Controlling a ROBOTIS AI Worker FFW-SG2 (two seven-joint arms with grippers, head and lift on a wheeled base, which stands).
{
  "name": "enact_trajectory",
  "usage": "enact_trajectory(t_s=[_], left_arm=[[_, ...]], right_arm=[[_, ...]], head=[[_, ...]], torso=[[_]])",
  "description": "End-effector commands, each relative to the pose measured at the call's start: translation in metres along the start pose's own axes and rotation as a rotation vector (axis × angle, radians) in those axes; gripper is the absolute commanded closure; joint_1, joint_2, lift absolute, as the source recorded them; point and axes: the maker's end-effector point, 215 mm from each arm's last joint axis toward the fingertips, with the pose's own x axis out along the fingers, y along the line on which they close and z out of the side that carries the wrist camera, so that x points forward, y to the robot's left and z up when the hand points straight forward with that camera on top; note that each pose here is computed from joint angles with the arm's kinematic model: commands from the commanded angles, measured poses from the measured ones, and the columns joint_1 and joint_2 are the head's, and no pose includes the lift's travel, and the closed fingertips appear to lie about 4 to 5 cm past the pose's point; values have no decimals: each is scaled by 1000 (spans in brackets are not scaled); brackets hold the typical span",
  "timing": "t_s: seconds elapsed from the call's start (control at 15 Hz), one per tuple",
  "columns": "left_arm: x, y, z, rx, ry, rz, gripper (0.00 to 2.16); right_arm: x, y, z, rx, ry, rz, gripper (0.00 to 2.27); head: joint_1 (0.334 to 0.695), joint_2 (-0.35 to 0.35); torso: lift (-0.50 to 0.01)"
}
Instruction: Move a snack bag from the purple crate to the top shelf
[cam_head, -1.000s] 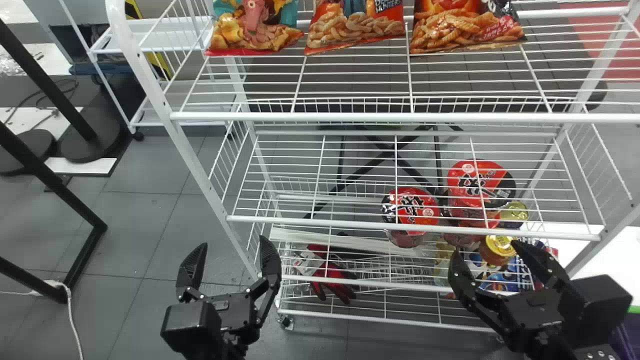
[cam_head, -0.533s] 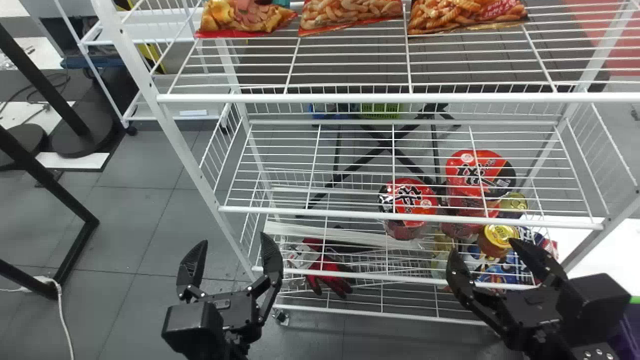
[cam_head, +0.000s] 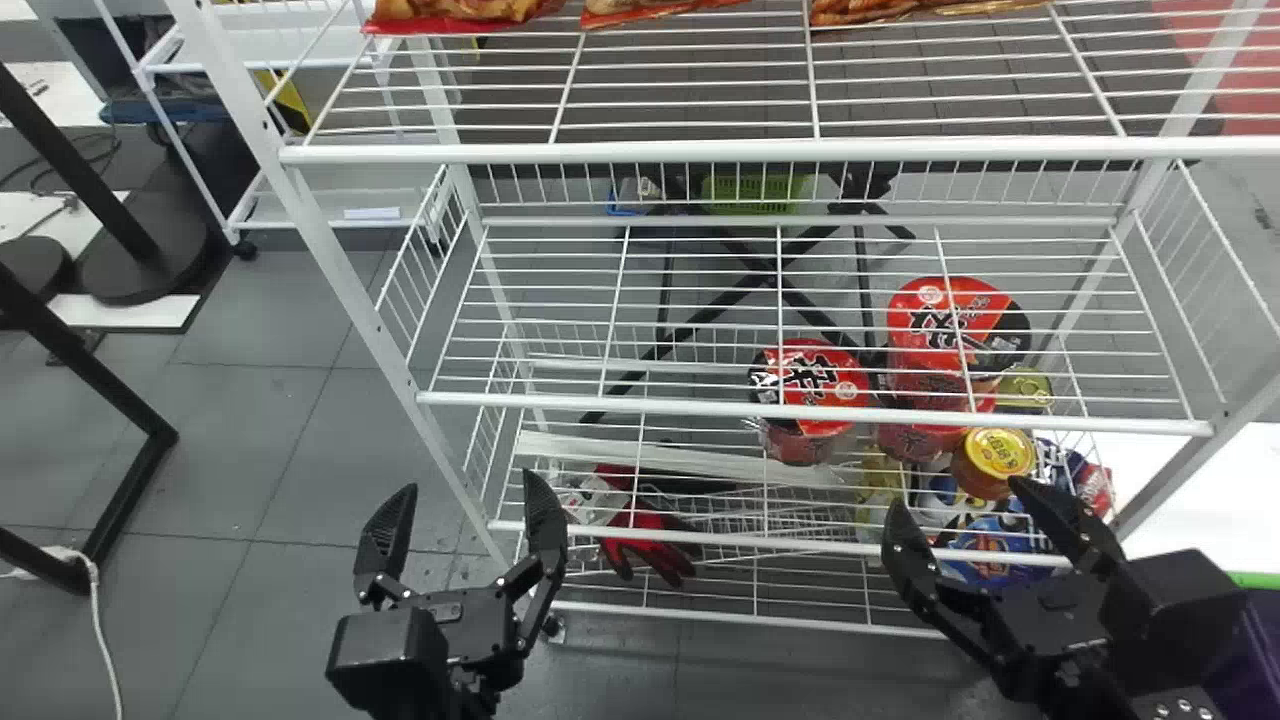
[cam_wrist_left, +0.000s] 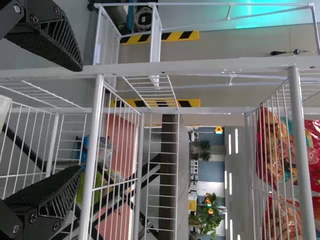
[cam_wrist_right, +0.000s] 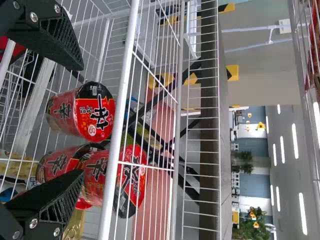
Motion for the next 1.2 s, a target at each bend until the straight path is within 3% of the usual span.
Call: enact_trajectory(t_s=[0.0,1.13], left_arm=[[0,0,0,1,0,-1,124],[-1,-4,-3,15,11,-10,124]], right_arm=[[0,1,1,-4,-3,2,76],[-4,17,25,-43,-86,36,66]], head=[[695,101],[695,111]], torso=[[-321],[-390]])
